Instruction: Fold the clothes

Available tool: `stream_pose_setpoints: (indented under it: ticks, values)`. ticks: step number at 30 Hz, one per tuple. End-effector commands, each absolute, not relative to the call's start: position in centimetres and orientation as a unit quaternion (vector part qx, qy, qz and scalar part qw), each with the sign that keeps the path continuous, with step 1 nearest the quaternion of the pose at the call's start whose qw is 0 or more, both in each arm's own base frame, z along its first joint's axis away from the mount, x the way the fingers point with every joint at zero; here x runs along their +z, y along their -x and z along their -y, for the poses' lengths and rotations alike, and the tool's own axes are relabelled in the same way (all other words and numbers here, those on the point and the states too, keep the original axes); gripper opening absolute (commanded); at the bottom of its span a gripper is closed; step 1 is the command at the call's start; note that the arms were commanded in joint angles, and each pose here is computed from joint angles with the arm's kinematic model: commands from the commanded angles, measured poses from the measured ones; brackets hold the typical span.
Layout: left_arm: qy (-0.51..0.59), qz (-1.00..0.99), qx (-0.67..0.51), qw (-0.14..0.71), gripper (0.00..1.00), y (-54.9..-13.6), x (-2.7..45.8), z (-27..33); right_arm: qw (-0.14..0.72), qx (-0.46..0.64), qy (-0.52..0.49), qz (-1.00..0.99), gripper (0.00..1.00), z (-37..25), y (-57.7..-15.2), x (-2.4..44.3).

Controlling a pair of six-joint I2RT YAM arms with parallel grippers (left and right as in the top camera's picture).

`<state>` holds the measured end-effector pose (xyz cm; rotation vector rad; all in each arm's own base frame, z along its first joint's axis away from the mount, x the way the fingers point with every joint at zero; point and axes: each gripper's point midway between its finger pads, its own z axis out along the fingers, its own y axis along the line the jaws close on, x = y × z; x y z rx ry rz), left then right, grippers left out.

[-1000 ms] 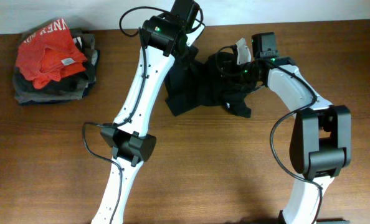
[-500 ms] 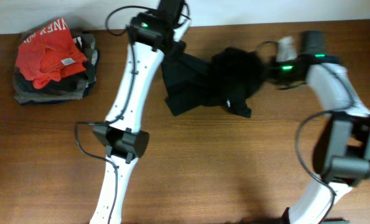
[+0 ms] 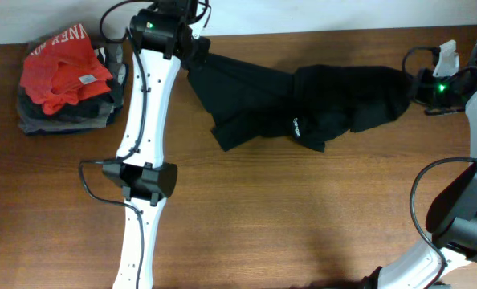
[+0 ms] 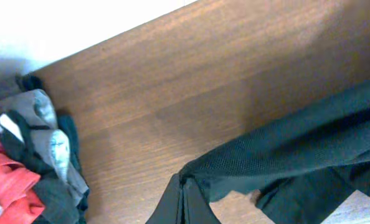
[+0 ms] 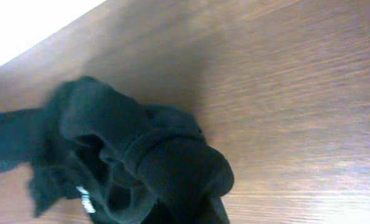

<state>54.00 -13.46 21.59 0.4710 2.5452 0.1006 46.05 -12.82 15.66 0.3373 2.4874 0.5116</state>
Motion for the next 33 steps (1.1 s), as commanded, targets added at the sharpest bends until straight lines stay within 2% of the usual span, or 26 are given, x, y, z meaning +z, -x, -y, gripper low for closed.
stream_pose_setpoints:
  ticks: [1,7,16,17,19,20,21,24,29,33]
  values:
    - [-0.142,-0.939,0.053,0.31,0.01,-54.4,24.7,10.8,0.294,0.105,-0.112,-0.943,0.04,15.7,-45.5,16.3]
    - [-0.125,-0.941,0.06,0.308,0.01,-53.7,25.8,8.6,0.279,0.064,-0.143,-0.947,0.04,18.1,-44.5,15.7]
    - [-0.116,-0.934,0.055,0.334,0.01,-52.9,28.7,7.8,0.255,0.06,-0.198,-0.945,0.05,20.2,-42.5,15.1]
    - [-0.118,-0.934,0.051,0.334,0.01,-52.8,28.7,8.0,0.253,0.061,-0.201,-0.944,0.11,20.2,-42.4,15.0]
    - [-0.125,-0.934,0.039,0.332,0.01,-52.7,28.7,8.7,0.249,0.065,-0.21,-0.943,0.42,20.1,-42.3,15.0]
    - [-0.129,-0.934,0.029,0.331,0.01,-52.5,28.6,9.1,0.247,0.067,-0.21,-0.944,0.53,20.0,-42.2,14.9]
    - [-0.133,-0.934,0.023,0.33,0.01,-52.5,28.5,9.5,0.245,0.07,-0.209,-0.944,0.59,19.9,-42.2,14.9]
    - [-0.143,-0.935,0.014,0.325,0.01,-52.1,28.3,10.5,0.243,0.096,-0.205,-0.943,0.65,18.9,-42.1,14.9]
    - [-0.156,-0.934,0.01,0.32,0.01,-51.6,28.2,11.9,0.244,0.181,-0.18,-0.936,0.65,15.3,-42.7,15.7]
    - [-0.161,-0.934,0.009,0.32,0.01,-51.5,28.2,12.4,0.24,0.228,-0.128,-0.935,0.65,10.1,-44.1,16.3]
